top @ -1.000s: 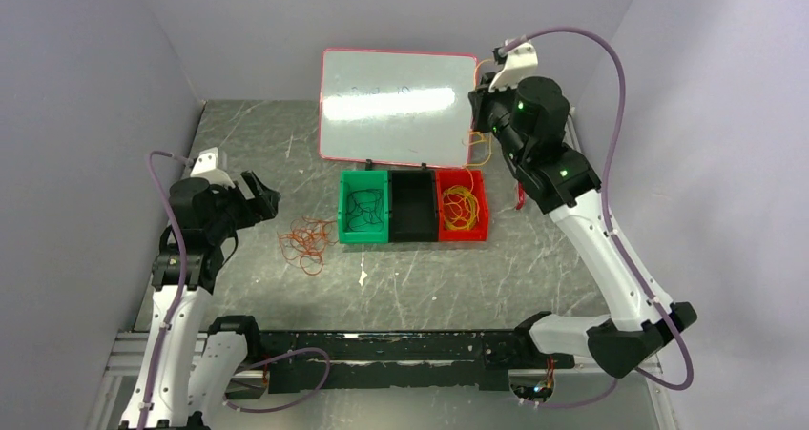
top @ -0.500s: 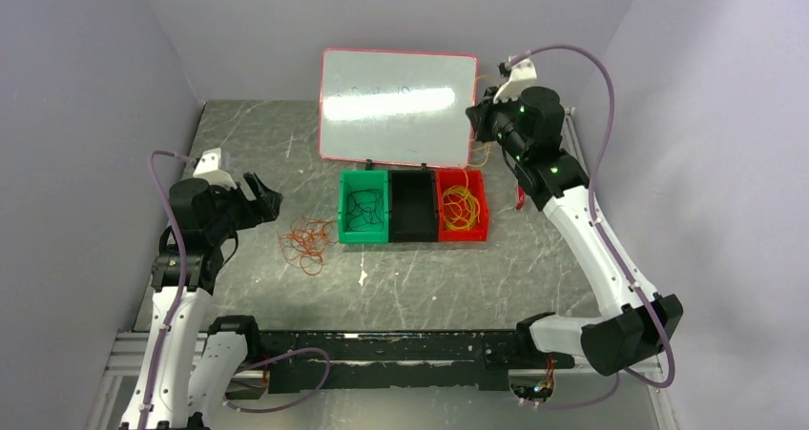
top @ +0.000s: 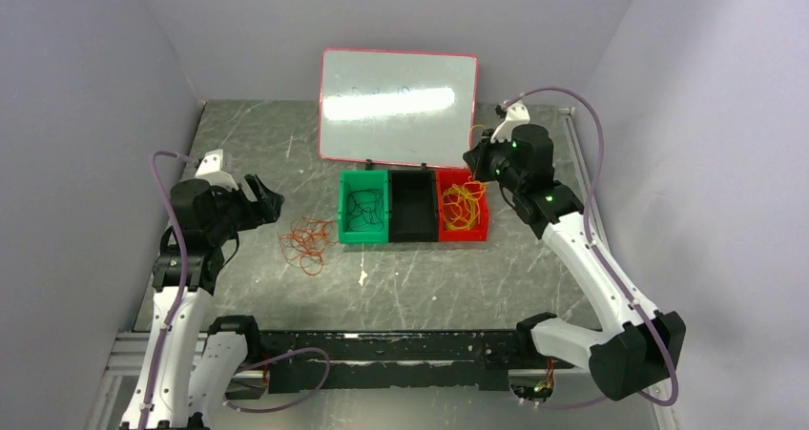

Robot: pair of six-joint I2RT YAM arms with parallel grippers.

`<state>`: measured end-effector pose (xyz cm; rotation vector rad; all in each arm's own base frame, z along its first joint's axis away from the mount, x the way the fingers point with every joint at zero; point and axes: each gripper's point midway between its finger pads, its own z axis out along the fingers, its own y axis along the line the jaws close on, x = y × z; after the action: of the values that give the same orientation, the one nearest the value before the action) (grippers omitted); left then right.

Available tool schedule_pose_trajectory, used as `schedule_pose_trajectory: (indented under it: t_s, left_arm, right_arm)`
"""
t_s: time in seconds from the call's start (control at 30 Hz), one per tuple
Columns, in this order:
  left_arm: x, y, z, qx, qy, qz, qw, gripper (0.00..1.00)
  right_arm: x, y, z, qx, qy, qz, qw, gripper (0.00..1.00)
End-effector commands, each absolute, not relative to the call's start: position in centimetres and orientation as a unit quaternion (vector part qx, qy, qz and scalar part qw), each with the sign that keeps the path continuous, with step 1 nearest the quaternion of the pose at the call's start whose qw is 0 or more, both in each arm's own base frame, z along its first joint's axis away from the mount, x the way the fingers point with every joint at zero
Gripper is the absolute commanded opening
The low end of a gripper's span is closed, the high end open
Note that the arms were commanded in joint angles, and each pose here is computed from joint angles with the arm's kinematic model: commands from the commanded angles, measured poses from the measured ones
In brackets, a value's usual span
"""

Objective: Untangle the cables

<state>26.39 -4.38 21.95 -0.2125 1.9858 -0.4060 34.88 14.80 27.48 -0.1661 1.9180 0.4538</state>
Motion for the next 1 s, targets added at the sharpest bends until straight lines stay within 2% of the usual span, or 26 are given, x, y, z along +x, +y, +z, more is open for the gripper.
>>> schedule_pose_trajectory:
  t_s: [0.0, 0.73, 0.97]
  left_arm:
    - [26.5, -4.5, 22.5, -0.076, 0.822, -0.176, 0.537, 0.82]
    - [26.6, -4.7, 22.2, -0.073, 0.823, -0.179, 0.534, 0.81]
    - [26.6, -4.7, 22.2, -0.073, 0.823, -0.18, 0.534, 0.81]
  right_arm:
    - [34.9, 15.2, 25.4, -0.069, 0.82, 0.204, 0.53, 0.0]
    - [34.5, 17.4, 14.8, -0.108, 0.874, 0.252, 0.401, 0.0]
    - [35.8, 16.7, 11.6, -0.098, 0.897, 0.224, 0.369, 0.0]
